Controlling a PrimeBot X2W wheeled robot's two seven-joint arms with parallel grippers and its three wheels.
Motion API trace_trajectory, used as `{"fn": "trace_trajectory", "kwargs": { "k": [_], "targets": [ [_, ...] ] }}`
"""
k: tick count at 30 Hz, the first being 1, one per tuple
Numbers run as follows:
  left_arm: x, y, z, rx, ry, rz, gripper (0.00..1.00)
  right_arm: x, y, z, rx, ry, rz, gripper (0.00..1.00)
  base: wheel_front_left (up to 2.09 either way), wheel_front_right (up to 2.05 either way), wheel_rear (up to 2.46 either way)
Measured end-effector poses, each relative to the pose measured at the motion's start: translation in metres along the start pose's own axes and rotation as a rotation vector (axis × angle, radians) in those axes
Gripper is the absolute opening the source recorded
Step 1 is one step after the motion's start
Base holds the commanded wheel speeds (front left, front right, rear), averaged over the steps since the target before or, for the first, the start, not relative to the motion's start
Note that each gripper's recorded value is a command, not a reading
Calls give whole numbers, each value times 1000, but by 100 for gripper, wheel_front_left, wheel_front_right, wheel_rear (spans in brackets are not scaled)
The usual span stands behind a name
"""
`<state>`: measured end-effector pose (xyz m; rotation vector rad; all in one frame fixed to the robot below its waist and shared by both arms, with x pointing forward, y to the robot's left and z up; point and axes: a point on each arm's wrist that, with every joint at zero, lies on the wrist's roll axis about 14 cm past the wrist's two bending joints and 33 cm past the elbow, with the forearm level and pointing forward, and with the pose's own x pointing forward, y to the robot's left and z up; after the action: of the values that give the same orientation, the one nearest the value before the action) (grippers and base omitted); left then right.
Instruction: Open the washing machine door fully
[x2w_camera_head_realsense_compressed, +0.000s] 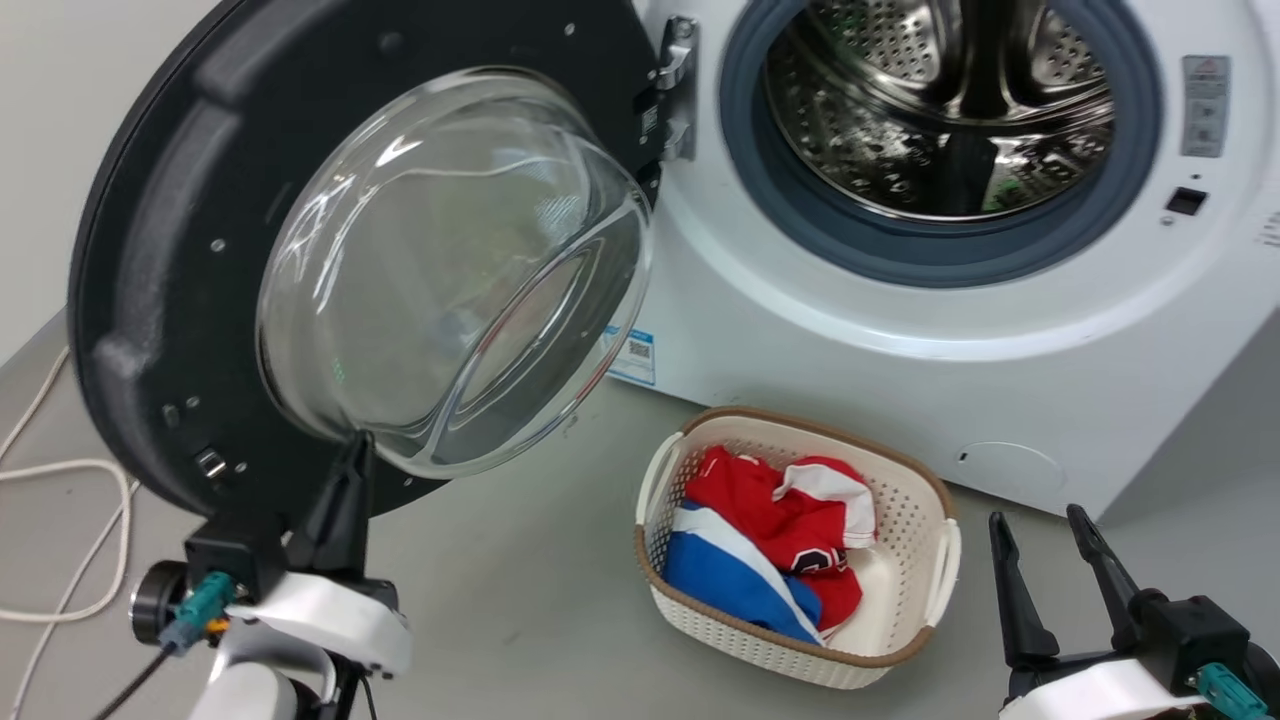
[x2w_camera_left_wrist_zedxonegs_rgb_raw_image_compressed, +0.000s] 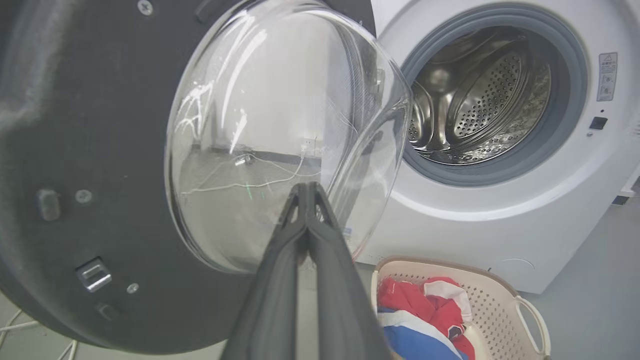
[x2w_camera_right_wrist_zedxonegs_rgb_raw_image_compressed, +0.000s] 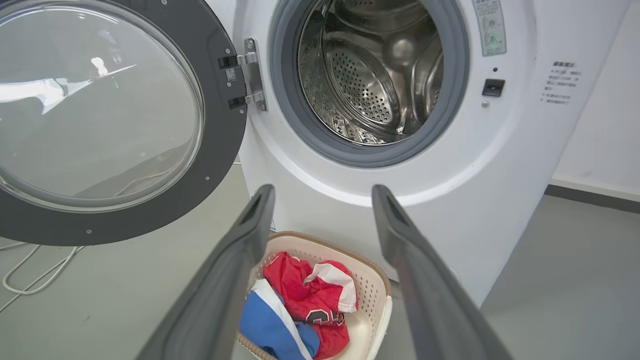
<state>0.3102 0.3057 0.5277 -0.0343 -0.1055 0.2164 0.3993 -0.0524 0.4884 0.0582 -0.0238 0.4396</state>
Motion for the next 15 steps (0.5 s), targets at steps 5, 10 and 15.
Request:
{"fn": "trace_trajectory", "kwargs": {
  "k": [5, 10, 15],
  "targets": [
    [-4, -38, -7, -35, 3, -84, 0, -14, -12, 13, -42, -32, -42, 100, 0, 0, 0],
    [-6, -73, -10, -83, 1, -162, 0, -35, -32, 21, -47, -51, -120, 100, 0, 0, 0],
    [-2, -100, -11, -99, -4, -210, 100, -55, -56, 29, -56, -72, -207, 100, 0, 0, 0]
  ]
}}
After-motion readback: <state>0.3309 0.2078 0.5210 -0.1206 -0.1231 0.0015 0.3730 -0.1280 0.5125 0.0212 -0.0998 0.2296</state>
